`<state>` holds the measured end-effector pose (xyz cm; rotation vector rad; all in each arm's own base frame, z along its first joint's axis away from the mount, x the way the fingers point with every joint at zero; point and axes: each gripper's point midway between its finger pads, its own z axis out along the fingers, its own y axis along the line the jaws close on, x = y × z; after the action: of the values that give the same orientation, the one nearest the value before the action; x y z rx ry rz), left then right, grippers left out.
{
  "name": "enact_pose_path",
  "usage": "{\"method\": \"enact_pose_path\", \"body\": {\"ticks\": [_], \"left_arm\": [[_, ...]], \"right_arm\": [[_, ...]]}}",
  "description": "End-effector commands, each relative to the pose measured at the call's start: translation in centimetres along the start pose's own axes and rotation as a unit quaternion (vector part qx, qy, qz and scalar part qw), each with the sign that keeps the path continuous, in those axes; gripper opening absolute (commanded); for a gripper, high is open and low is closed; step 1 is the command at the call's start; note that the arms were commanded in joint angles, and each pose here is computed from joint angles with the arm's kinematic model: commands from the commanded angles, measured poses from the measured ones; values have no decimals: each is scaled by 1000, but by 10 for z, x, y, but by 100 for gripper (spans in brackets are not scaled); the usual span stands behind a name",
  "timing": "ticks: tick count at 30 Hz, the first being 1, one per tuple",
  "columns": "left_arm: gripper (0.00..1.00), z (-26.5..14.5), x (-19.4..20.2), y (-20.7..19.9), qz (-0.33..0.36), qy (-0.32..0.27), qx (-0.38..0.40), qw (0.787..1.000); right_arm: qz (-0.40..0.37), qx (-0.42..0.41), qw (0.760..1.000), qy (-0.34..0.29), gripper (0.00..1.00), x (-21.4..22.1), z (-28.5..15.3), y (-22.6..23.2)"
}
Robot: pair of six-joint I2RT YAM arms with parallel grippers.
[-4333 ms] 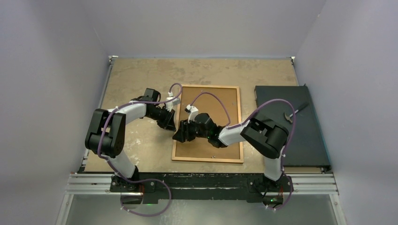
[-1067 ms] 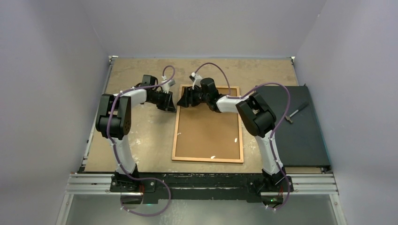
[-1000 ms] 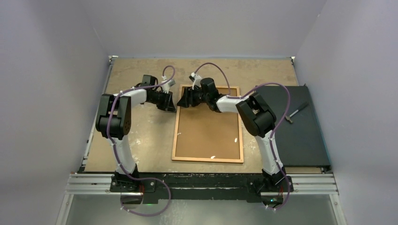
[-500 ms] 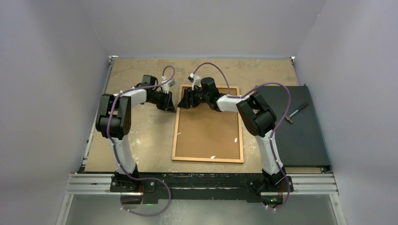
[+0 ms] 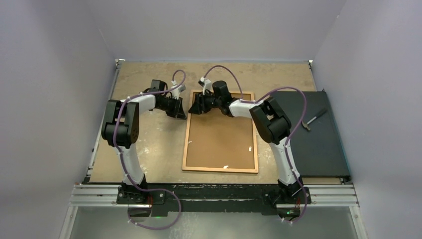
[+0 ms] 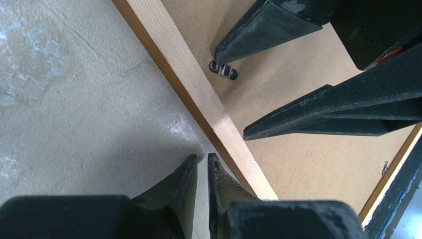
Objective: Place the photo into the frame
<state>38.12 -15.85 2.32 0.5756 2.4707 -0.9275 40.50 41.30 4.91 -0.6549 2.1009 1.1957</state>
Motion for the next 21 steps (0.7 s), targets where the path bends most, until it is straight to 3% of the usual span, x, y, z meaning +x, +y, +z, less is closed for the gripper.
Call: {"method": "enact_pose_path", "body": {"ticks": [1, 6, 11, 21], "left_arm": [[11, 3, -10, -1, 10, -11, 3, 1000], [11, 6, -10, -3, 9, -10, 4, 1000], [10, 6, -9, -4, 10, -10, 5, 1000], [9, 6, -8, -4, 12, -10, 4, 1000]], "right_arm": [[1, -13, 999, 31, 52, 14, 3, 4], [-2, -5, 999, 36, 51, 18, -1, 2], [7, 20, 1000, 22, 63, 15, -14, -1], [6, 26, 1000, 12, 62, 13, -17, -10]]}}
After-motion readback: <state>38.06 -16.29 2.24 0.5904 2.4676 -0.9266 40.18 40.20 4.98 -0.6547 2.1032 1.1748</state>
